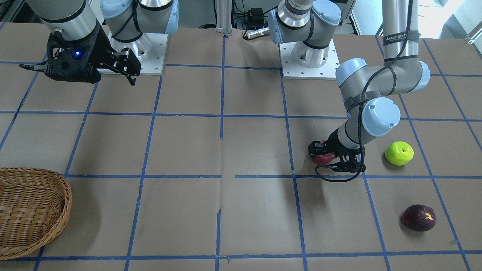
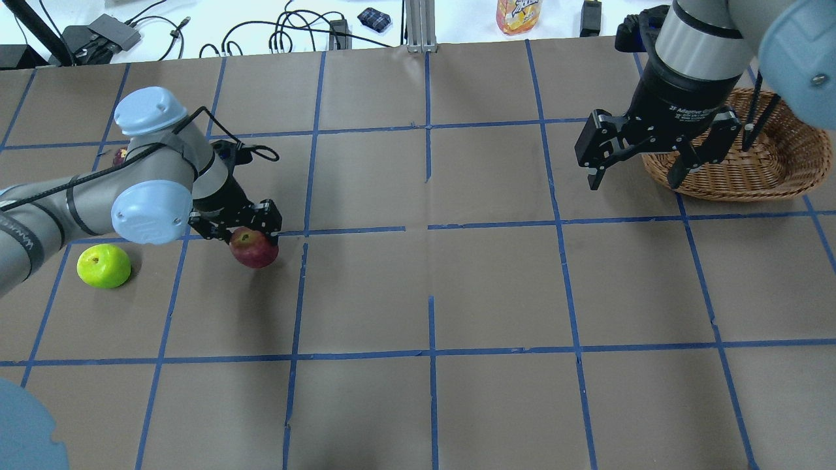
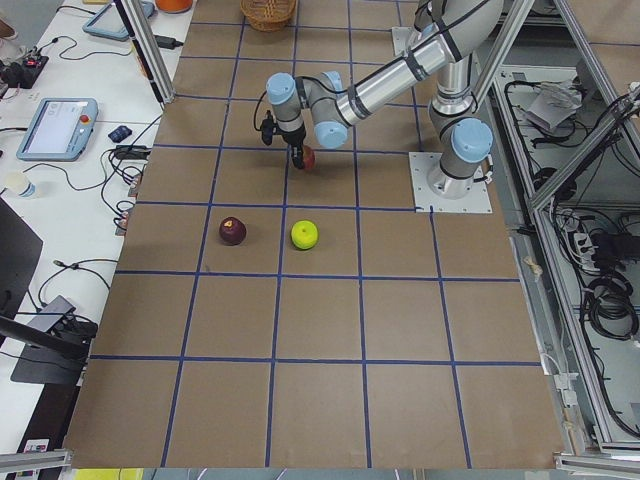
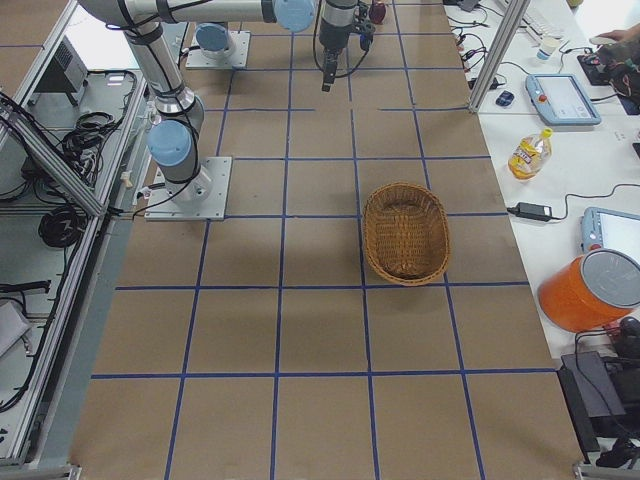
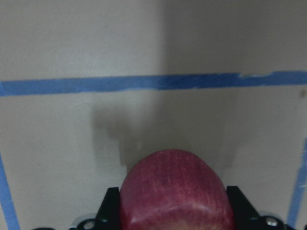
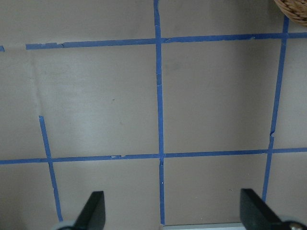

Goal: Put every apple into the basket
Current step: 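Set the red apple at center with left gripper while right approaches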

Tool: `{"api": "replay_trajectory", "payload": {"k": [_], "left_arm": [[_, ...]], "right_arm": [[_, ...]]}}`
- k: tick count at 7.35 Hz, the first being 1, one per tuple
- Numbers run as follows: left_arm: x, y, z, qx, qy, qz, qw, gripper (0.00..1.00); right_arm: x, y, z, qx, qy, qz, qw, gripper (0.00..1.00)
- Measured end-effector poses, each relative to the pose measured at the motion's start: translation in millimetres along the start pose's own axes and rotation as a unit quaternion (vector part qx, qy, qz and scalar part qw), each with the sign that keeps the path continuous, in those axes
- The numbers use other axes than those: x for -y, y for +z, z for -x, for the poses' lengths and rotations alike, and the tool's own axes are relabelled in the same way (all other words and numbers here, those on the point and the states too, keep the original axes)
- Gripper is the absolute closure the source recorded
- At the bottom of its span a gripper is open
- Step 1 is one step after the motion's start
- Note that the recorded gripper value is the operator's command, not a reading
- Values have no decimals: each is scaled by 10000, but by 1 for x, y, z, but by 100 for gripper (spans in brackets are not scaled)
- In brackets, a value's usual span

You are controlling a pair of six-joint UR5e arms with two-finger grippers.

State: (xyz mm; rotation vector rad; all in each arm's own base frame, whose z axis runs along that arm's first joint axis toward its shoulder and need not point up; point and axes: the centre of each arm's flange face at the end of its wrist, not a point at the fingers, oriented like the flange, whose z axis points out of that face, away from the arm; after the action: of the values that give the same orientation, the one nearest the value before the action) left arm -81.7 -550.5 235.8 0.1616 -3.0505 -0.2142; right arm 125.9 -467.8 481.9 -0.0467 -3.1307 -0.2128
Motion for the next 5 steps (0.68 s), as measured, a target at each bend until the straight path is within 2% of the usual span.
{"api": "replay_trajectory", "payload": {"k": [2, 4, 5], "left_arm": [[16, -32, -107, -377, -701, 32, 9968, 86], [10, -6, -196, -528, -1067, 70, 9929, 82], [10, 17, -220, -591, -1208, -15, 9909, 42]], "right_arm": [[0, 2, 0, -4, 2, 17, 10000, 0], [1, 5, 0, -4, 8, 8, 10000, 0], [3, 5, 0, 2, 10, 1, 10000, 0]]}}
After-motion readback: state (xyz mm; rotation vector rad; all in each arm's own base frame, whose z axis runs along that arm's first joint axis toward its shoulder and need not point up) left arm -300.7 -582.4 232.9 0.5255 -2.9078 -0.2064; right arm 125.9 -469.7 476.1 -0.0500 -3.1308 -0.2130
